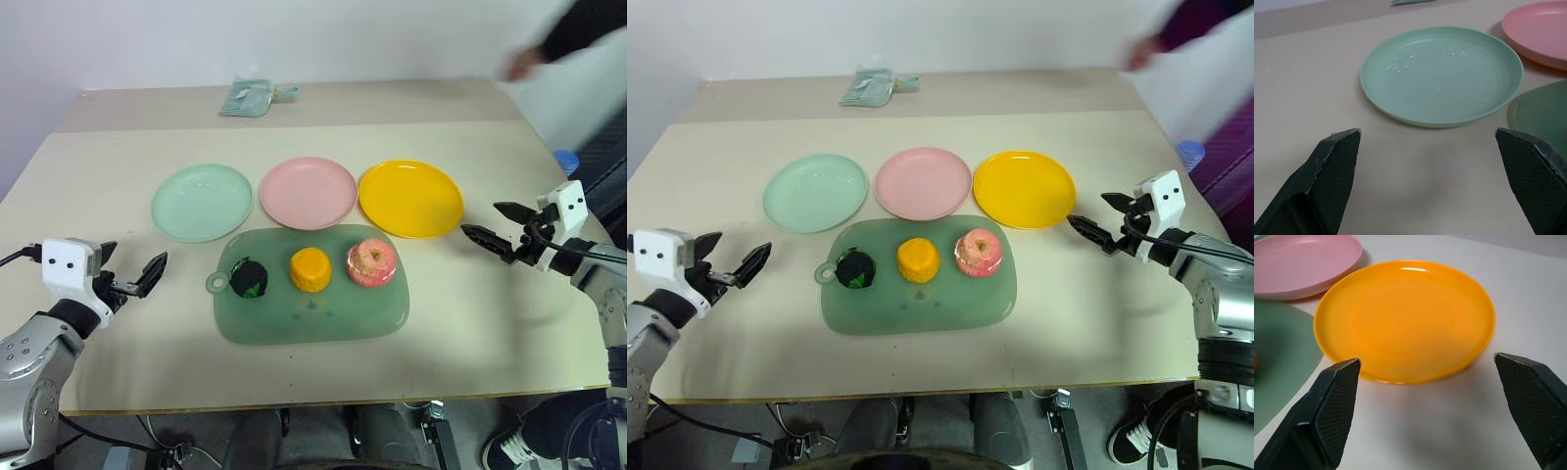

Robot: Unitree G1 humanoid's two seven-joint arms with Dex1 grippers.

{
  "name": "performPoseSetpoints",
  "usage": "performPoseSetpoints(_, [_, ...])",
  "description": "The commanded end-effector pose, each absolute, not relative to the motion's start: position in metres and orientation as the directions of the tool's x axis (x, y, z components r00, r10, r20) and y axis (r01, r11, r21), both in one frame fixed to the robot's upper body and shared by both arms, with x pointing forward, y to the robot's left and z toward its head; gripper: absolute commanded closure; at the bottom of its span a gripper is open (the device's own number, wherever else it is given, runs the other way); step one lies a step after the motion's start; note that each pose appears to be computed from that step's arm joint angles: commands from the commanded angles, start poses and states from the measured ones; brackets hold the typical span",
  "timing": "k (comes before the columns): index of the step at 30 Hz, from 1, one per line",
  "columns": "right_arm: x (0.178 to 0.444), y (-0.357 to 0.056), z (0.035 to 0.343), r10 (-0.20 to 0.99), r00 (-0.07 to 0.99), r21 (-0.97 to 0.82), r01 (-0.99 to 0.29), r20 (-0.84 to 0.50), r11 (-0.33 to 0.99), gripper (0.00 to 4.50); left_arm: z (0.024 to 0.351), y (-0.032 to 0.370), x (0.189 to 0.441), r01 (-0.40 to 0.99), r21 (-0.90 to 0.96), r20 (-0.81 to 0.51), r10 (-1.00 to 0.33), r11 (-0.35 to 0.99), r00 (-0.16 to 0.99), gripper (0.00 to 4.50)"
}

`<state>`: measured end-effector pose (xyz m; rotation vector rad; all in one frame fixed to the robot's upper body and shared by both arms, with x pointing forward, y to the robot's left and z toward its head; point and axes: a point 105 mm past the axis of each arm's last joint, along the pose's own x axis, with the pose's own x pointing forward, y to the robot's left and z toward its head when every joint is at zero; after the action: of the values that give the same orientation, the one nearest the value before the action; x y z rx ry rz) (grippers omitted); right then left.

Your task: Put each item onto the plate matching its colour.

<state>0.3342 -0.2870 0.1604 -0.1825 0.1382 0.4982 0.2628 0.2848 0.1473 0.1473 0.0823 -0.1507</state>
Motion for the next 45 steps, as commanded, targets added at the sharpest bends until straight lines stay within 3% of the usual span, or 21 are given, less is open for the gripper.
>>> performPoseSetpoints(1, [0.337,-0.28,0.176,0.448,0.887,-0.191,-0.461,-0.111,0.866,0.04,0.153,0.286,0.266,0.151,0.153,-0.07,-0.142,0.977,0.987,0.0])
performPoseSetpoints(11, [0.331,-0.277,0.183,0.367,0.929,-0.21,-0.37,-0.053,0.905,0.04,0.155,0.276,0.291,0.2,0.106,-0.04,-0.196,0.974,0.98,0.0])
performPoseSetpoints(15, [0.318,-0.264,0.188,0.44,0.896,-0.187,-0.442,-0.054,0.877,0.04,0.161,0.264,0.302,0.264,0.084,-0.019,-0.263,0.961,0.964,0.0])
performPoseSetpoints(20, [0.294,-0.245,0.186,0.569,0.812,-0.158,-0.583,-0.128,0.797,0.04,0.181,0.222,0.303,0.503,0.041,0.031,-0.505,0.863,0.863,0.0])
performPoseSetpoints(24, [0.27,-0.222,0.177,0.683,0.696,-0.129,-0.715,-0.223,0.687,0.04,0.172,0.18,0.289,0.739,0.106,-0.104,-0.731,0.666,0.674,0.0])
performPoseSetpoints(26, [0.26,-0.214,0.172,0.717,0.647,-0.118,-0.758,-0.259,0.642,0.04,0.161,0.167,0.283,0.807,0.13,-0.193,-0.784,0.576,0.59,0.0])
performPoseSetpoints(29, [0.254,-0.205,0.172,0.738,0.625,-0.117,-0.777,-0.256,0.618,0.04,0.138,0.153,0.284,0.86,0.168,-0.333,-0.793,0.483,0.51,0.0])
performPoseSetpoints(33, [0.253,-0.203,0.172,0.737,0.632,-0.122,-0.772,-0.239,0.623,0.04,0.118,0.154,0.296,0.854,0.214,-0.43,-0.739,0.474,0.518,0.0])
performPoseSetpoints(36, [0.251,-0.201,0.171,0.738,0.634,-0.124,-0.772,-0.233,0.624,0.0,0.114,0.152,0.299,0.854,0.208,-0.431,-0.74,0.477,0.517,0.84])
performPoseSetpoints(40, [0.252,-0.203,0.172,0.734,0.64,-0.132,-0.767,-0.228,0.628,0.0,0.131,0.159,0.306,0.822,0.173,-0.345,-0.748,0.542,0.567,2.59])
performPoseSetpoints(43, [0.253,-0.202,0.176,0.737,0.64,-0.145,-0.768,-0.218,0.624,0.0,0.154,0.184,0.322,0.718,0.153,-0.224,-0.684,0.679,0.695,2.59])
performPoseSetpoints(45, [0.255,-0.199,0.181,0.748,0.632,-0.156,-0.775,-0.2,0.613,0.0,0.16,0.213,0.342,0.575,0.203,-0.191,-0.544,0.793,0.817,2.59])
